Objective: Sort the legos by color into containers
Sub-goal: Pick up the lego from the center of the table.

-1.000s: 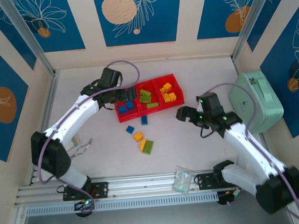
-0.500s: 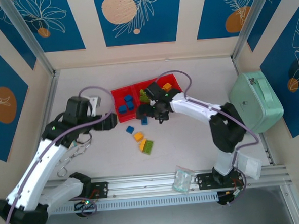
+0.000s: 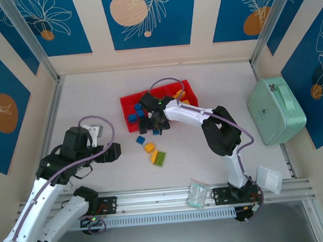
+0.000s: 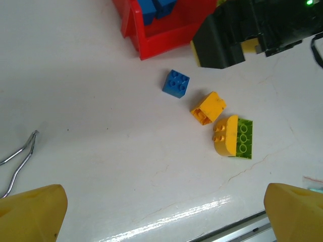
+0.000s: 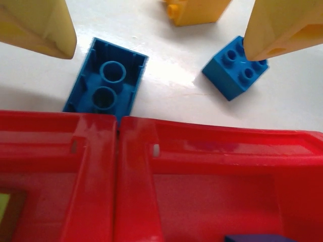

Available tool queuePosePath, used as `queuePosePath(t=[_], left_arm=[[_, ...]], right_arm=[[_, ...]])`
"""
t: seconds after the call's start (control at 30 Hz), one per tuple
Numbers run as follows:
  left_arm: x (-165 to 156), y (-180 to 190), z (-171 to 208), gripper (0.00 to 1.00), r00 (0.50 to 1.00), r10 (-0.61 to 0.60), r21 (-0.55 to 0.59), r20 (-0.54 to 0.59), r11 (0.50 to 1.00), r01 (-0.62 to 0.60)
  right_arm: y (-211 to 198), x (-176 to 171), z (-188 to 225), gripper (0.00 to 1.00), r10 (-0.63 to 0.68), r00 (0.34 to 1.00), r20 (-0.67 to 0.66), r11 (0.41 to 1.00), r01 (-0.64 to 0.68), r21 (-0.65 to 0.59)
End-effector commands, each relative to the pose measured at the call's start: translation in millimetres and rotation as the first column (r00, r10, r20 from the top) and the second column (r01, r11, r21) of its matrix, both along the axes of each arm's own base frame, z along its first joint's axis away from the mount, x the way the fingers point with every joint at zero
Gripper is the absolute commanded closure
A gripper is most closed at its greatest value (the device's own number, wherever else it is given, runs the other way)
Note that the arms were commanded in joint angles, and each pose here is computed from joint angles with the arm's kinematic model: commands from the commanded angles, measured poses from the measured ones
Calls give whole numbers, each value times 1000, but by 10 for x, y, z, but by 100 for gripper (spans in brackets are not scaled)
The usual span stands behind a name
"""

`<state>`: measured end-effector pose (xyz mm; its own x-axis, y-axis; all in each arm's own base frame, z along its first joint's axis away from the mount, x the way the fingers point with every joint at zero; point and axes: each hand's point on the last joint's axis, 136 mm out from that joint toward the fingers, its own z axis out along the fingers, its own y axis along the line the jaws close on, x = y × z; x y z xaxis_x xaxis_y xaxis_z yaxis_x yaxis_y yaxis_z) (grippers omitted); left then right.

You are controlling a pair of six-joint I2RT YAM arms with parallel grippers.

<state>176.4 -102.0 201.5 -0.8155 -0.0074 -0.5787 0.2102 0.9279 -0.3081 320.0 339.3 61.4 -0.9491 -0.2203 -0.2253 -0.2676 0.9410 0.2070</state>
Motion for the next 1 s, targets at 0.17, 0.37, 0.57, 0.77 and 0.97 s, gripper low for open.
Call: queuePosePath(t=[0.17, 0.37, 0.57, 0.77, 0.97], left_arm=[[34, 85, -27, 1, 998, 54, 5, 20, 999, -54], [56, 84, -57, 1, 998, 57, -2, 1, 998, -57], [69, 48, -123, 1, 998, 45, 1, -35, 999, -45], [78, 53, -166, 1, 997, 51, 12, -53, 999, -50], [68, 87, -131, 1, 997, 64, 13, -32, 998, -64]], right_arm=[[-288, -36, -254, 20, 70, 998, 2, 986, -69, -153], [-223, -28, -327, 26, 92, 996, 11, 987, -90, -135], [-248, 26, -434, 34, 96, 995, 19, 983, -92, -161], [-273, 6, -489, 47, 81, 995, 60, 983, -70, -169], [-209, -42, -514, 43, 95, 993, 72, 972, -77, -220]])
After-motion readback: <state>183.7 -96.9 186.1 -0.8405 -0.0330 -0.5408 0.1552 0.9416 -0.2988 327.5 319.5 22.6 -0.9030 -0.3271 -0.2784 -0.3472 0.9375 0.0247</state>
